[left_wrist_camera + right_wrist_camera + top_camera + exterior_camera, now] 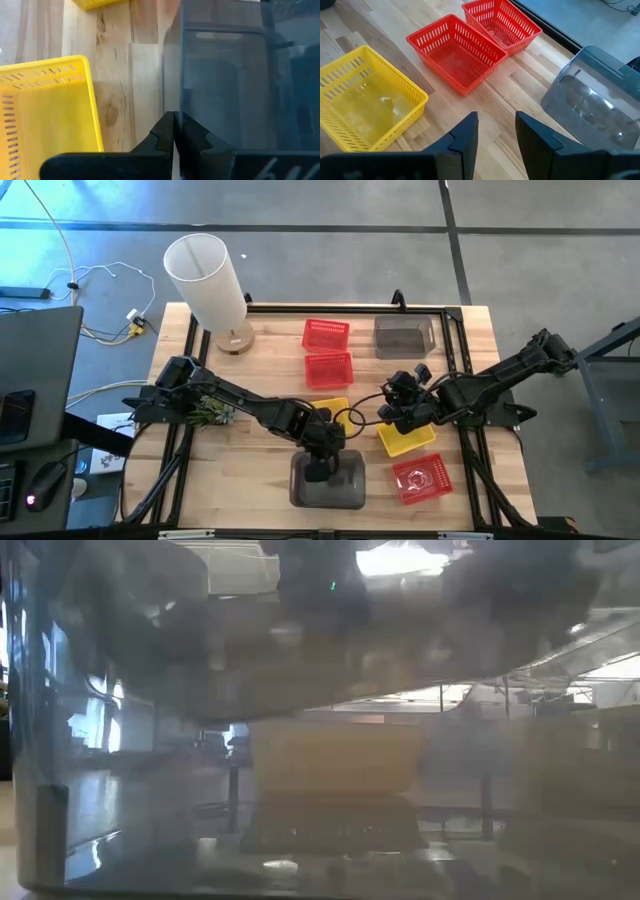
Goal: Stack baskets by color
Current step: Stack the bottom left black bin into the bottom right black bin, then stack the middle red bin into the bottom red bin
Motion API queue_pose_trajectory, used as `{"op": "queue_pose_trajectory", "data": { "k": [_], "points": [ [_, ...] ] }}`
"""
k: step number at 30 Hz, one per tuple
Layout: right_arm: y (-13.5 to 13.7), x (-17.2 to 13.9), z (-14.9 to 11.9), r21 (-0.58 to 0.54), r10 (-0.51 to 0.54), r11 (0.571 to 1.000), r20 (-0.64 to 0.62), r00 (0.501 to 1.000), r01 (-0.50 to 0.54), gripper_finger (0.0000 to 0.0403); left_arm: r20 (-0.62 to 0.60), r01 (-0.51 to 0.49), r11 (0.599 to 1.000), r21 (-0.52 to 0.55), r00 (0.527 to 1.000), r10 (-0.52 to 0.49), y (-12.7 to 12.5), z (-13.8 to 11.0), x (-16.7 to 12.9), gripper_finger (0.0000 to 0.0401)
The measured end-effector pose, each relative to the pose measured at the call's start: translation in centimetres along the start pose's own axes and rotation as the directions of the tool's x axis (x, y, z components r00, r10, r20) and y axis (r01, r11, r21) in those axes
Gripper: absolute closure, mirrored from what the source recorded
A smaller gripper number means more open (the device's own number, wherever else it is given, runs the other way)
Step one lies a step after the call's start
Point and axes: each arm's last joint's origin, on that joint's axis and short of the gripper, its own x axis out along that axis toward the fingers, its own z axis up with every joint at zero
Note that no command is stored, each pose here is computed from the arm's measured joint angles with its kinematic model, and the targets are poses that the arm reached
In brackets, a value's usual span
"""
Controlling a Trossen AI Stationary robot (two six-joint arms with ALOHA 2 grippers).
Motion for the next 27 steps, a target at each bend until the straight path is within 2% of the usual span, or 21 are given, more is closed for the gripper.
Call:
{"op": "queue_pose_trajectory", "data": {
  "k": [11,15,21,27],
  "points": [
    [0.1,0.0,-0.1,-0.001,0.022,1.000,-0.031,0.999,-0.022,0.0284,-0.027,0.016,0.996,0.084,1.000,-0.014,0.0,-0.2,1.1,0.0386],
    [0.1,0.0,-0.1,-0.001,0.023,1.000,-0.032,0.999,-0.023,0.0284,-0.022,0.016,0.991,0.129,1.000,-0.014,0.0,-0.2,1.1,0.0362],
    [0.1,0.0,-0.1,-0.001,0.023,1.000,-0.032,0.999,-0.023,0.0284,-0.018,0.026,0.994,0.105,1.000,-0.025,0.0,-0.1,1.0,0.0312],
    [0.1,0.0,-0.1,-0.001,0.024,1.000,-0.034,0.999,-0.025,0.0284,0.010,0.087,0.992,0.093,0.996,-0.088,0.3,0.4,-1.0,0.0286]
  ]
}}
